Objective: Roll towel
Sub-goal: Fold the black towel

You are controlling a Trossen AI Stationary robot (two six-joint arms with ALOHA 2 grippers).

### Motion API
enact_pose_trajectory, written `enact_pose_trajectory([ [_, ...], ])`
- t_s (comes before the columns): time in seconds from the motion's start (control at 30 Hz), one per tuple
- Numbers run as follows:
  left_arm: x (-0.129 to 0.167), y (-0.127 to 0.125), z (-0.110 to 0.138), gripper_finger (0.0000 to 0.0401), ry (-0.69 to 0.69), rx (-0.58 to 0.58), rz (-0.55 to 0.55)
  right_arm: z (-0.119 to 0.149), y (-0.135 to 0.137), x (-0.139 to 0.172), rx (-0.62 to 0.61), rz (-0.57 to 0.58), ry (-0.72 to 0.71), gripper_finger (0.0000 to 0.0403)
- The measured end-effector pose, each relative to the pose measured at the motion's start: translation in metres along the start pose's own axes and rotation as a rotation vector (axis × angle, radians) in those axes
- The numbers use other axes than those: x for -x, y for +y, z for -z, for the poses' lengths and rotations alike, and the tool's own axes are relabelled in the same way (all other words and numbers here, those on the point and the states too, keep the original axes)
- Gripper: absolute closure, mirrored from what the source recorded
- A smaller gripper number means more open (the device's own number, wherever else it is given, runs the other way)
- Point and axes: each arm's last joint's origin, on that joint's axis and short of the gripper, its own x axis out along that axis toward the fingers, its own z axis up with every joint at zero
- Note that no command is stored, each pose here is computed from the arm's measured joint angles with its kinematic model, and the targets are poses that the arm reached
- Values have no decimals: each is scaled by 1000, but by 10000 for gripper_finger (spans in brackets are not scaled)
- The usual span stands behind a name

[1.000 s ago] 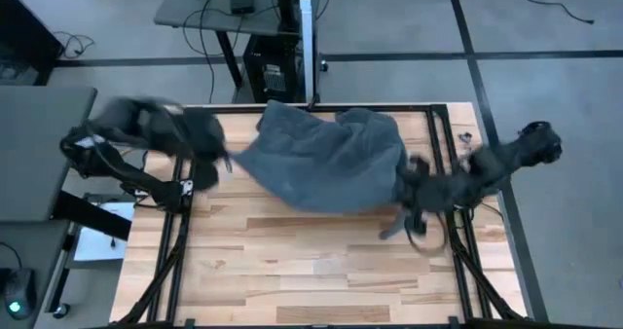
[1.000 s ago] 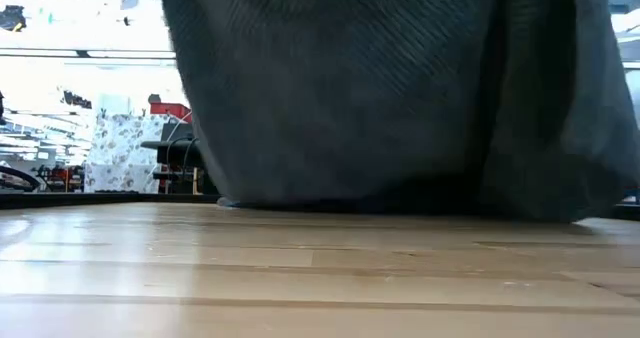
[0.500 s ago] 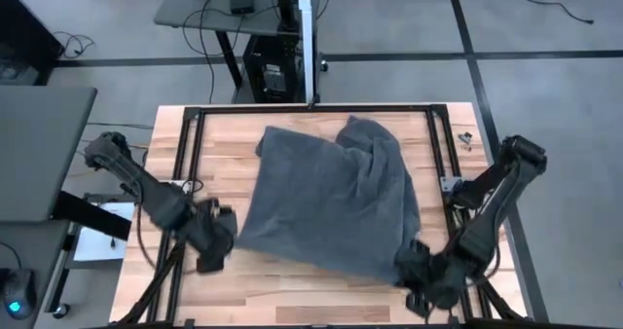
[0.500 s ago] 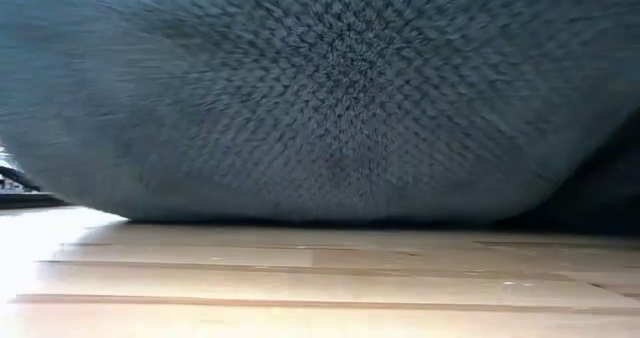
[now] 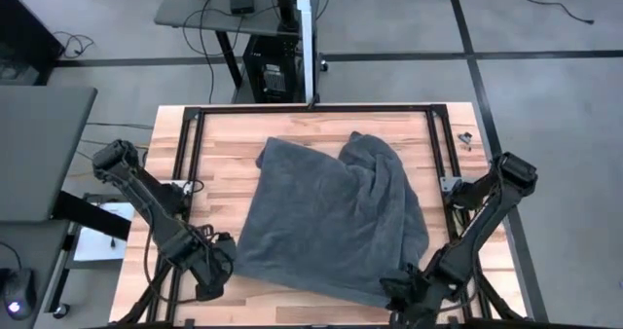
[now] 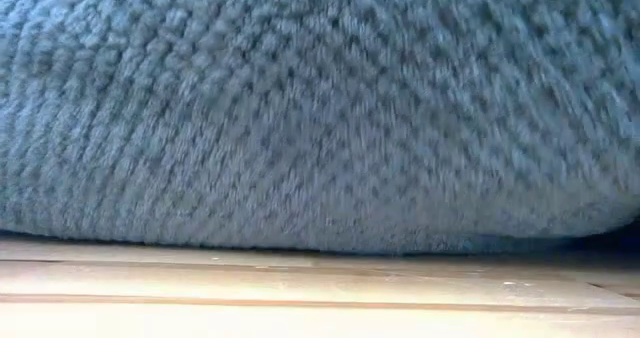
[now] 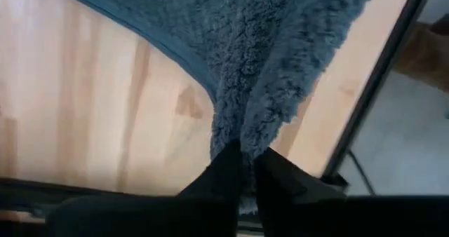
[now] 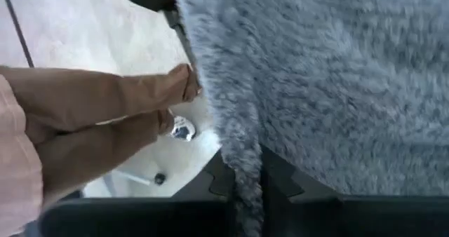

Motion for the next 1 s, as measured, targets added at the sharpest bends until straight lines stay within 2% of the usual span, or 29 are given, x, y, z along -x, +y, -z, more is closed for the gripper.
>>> enact_pose_trajectory([
  [0.13, 10, 8, -5, 316, 130, -5, 103, -9, 1, 14, -1, -42, 18, 268],
  [0.2, 19, 17, -10, 300, 125, -4, 102, -19, -2, 26, 12, -48, 3, 233],
  [0.27, 32, 27, -18, 292, 45, -12, 68, -30, -9, 43, -2, -34, -20, 203],
  [0.37, 52, 46, -36, 289, -118, -23, -27, -50, -28, 69, -57, 49, -85, 170],
  [0.47, 72, 71, -63, 291, -326, -26, -82, -72, -55, 98, -137, 188, -211, 157],
  [0.53, 78, 89, -87, 293, -413, -41, -94, -89, -76, 113, -201, 300, -291, 156],
  [0.63, 82, 120, -128, 294, -511, -51, -102, -118, -108, 129, -265, 460, -330, 155],
  [0.73, 76, 150, -162, 294, -557, -48, -109, -150, -140, 137, -294, 557, -340, 155],
  [0.83, 55, 173, -191, 294, -508, -51, -118, -181, -177, 138, -290, 602, -351, 155],
  [1.0, 6, 197, -221, 294, -353, -35, -146, -212, -244, 138, -361, 564, -356, 155],
])
